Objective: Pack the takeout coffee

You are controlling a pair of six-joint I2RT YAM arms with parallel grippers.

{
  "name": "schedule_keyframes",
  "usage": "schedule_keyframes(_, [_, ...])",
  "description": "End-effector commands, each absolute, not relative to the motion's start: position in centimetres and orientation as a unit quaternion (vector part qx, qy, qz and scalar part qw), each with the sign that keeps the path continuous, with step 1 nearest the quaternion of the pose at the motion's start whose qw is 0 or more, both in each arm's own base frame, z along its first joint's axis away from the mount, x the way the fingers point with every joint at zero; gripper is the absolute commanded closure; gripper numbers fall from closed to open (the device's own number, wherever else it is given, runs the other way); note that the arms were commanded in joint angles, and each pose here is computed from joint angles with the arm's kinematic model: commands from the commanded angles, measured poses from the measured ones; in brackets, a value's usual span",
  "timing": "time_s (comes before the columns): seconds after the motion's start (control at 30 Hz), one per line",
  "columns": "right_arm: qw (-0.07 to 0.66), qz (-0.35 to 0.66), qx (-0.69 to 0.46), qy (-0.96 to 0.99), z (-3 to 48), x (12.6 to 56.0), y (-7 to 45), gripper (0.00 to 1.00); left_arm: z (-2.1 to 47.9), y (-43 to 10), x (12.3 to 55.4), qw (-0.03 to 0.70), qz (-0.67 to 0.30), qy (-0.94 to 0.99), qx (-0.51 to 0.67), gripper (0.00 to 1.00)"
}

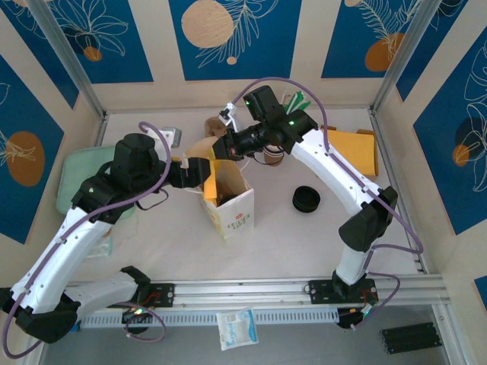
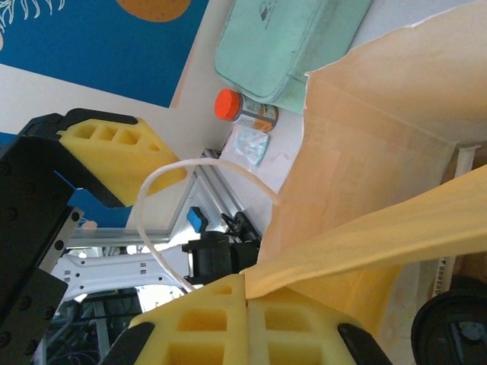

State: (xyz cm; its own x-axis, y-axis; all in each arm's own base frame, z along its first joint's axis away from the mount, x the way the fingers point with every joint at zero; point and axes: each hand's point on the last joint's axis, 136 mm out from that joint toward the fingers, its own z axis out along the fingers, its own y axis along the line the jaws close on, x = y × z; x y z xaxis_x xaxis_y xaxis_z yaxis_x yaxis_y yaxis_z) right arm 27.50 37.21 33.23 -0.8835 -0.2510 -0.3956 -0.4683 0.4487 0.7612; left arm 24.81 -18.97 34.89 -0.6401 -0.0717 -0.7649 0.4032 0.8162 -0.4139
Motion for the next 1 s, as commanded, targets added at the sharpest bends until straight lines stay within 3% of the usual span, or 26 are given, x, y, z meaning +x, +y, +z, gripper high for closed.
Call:
schedule_keyframes(0.0, [0.129, 0.469, -0.225, 0.844, 33.6, 27.1, 36.6, 0.90, 36.8, -18.5, 24.7, 0.439, -0.295, 0.844, 0.085, 0.00])
schedule_keyframes(0.07, [0.132, 0.465, -0.226, 0.846, 33.6, 27.1, 36.5, 0.74, 37.0, -18.4, 24.7, 0.442, -0.293, 0.844, 0.082, 0.01])
schedule_keyframes(0.17, [0.135, 0.464, -0.227, 0.845, 33.9, 27.1, 36.4, 0.60, 37.2, -18.3, 24.7, 0.445, -0.291, 0.843, 0.081, 0.01])
schedule_keyframes(0.6, [0.190, 0.483, -0.244, 0.819, 39.8, 25.5, 35.2, 0.39, 38.0, -15.6, 25.6, 0.481, -0.237, 0.843, 0.039, 0.01])
schedule_keyframes(0.87, [0.273, 0.460, -0.220, 0.816, 43.1, 25.3, 30.7, 0.19, 40.7, -11.7, 27.7, 0.539, -0.148, 0.829, 0.012, 0.01])
schedule_keyframes(0.97, [0.312, 0.439, -0.189, 0.821, 43.1, 26.2, 27.7, 0.07, 41.2, -10.2, 29.0, 0.549, -0.115, 0.828, 0.005, 0.00])
